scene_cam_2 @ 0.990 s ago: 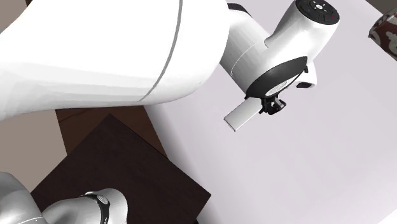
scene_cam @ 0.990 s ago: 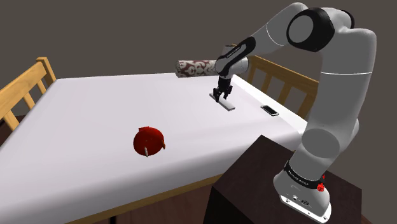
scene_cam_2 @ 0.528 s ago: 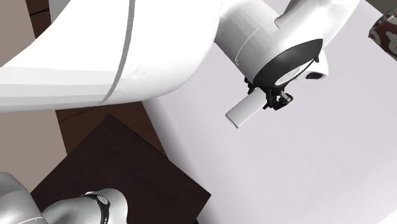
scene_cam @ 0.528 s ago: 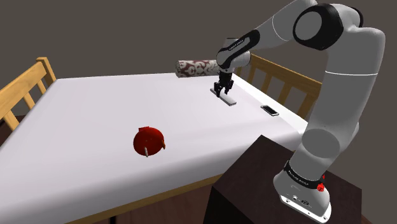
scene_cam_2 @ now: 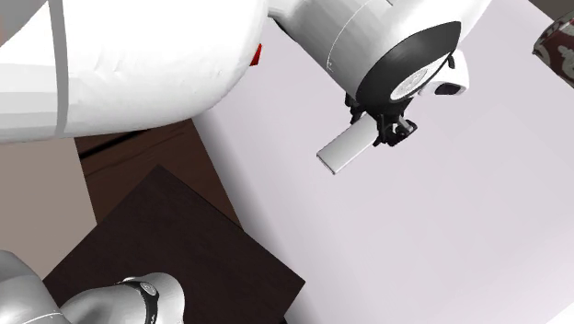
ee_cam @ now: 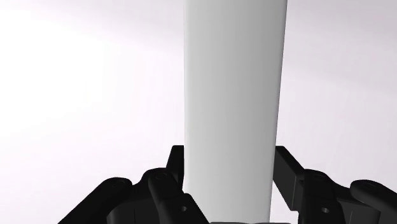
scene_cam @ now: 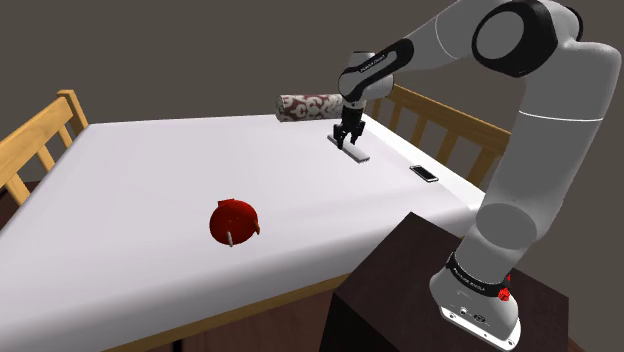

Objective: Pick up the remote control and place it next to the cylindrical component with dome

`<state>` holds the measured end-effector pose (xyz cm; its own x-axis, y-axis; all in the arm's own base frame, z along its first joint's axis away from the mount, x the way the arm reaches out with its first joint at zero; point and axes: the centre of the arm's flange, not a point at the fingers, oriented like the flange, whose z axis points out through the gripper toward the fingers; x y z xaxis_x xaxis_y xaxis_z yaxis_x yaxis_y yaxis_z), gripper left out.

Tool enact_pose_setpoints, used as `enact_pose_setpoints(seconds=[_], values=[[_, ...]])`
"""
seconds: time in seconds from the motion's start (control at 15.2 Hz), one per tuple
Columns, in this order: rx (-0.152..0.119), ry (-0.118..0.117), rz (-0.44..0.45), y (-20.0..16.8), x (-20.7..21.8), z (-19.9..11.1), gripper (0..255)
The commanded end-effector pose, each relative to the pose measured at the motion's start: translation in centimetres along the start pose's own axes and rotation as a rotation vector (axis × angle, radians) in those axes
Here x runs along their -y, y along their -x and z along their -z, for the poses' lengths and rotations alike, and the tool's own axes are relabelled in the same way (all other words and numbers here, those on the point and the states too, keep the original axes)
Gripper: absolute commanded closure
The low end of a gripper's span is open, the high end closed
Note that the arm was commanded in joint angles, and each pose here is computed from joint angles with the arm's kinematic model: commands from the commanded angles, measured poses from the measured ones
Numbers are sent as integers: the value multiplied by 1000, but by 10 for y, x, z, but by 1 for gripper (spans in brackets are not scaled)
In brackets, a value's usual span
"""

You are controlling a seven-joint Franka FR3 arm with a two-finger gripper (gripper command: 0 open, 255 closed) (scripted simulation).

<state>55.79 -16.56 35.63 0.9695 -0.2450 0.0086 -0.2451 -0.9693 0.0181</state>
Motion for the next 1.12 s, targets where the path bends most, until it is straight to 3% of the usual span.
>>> enact_pose_setpoints(seconds=[0.0,1.06], values=[[0,0,0,5,26,2,255],[0,0,0,52,232,7,255]])
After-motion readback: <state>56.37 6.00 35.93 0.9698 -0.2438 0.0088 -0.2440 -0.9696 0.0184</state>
